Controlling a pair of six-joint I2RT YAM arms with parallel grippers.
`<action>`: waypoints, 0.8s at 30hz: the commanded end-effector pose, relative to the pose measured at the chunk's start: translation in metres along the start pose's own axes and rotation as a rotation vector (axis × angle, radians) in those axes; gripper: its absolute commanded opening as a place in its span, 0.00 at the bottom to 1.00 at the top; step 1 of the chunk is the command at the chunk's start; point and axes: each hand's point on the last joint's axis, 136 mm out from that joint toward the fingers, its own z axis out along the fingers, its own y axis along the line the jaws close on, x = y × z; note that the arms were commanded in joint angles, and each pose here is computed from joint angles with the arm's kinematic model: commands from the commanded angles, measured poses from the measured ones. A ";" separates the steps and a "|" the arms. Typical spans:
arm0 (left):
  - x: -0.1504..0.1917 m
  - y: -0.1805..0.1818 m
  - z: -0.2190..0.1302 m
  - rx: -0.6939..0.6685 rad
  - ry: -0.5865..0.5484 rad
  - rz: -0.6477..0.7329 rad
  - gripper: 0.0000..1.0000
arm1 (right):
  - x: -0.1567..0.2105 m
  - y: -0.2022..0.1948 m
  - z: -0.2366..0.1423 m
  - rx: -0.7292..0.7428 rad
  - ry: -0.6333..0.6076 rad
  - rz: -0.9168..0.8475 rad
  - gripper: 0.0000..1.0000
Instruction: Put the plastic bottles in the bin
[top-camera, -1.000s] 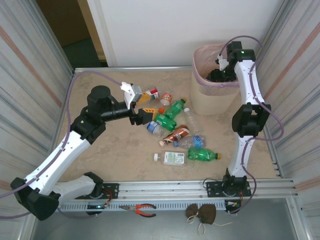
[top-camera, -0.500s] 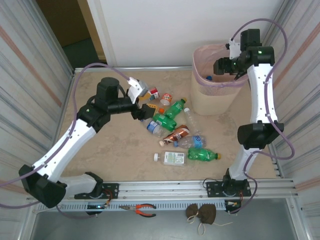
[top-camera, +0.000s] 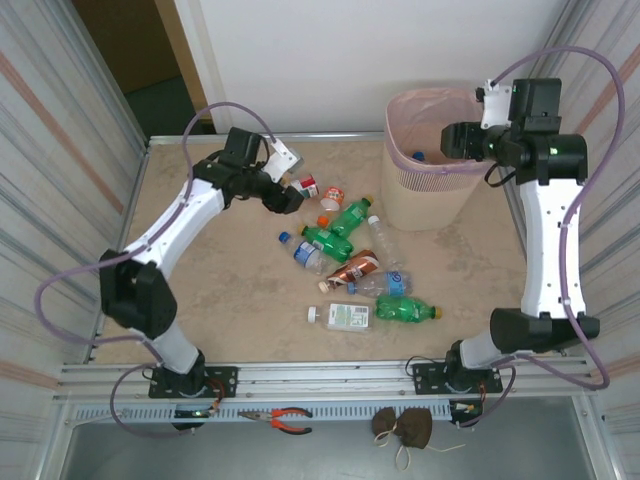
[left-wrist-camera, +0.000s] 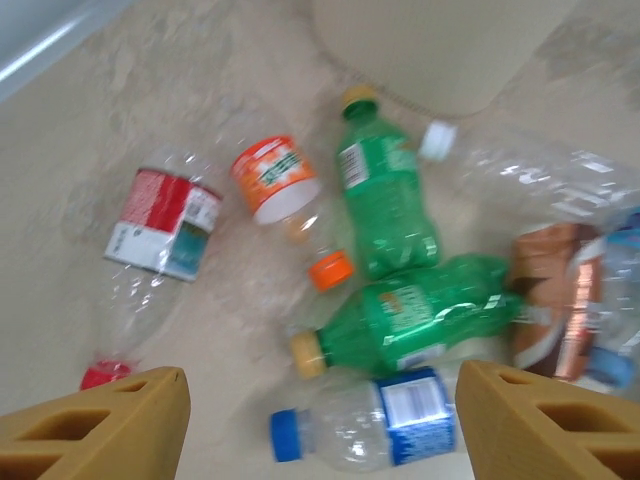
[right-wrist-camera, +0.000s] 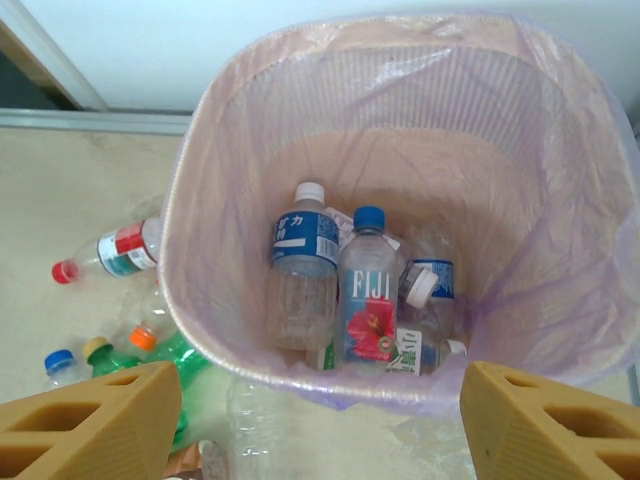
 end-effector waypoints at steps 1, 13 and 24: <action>0.014 0.028 0.010 -0.058 0.097 0.037 0.71 | -0.005 0.001 -0.015 -0.007 -0.068 0.024 0.73; 0.072 0.089 0.069 -0.016 0.278 0.110 0.70 | 0.019 0.005 -0.021 -0.024 -0.057 0.046 0.73; 0.098 0.112 0.109 0.058 0.314 0.119 0.69 | 0.024 0.005 -0.020 -0.031 -0.043 0.051 0.73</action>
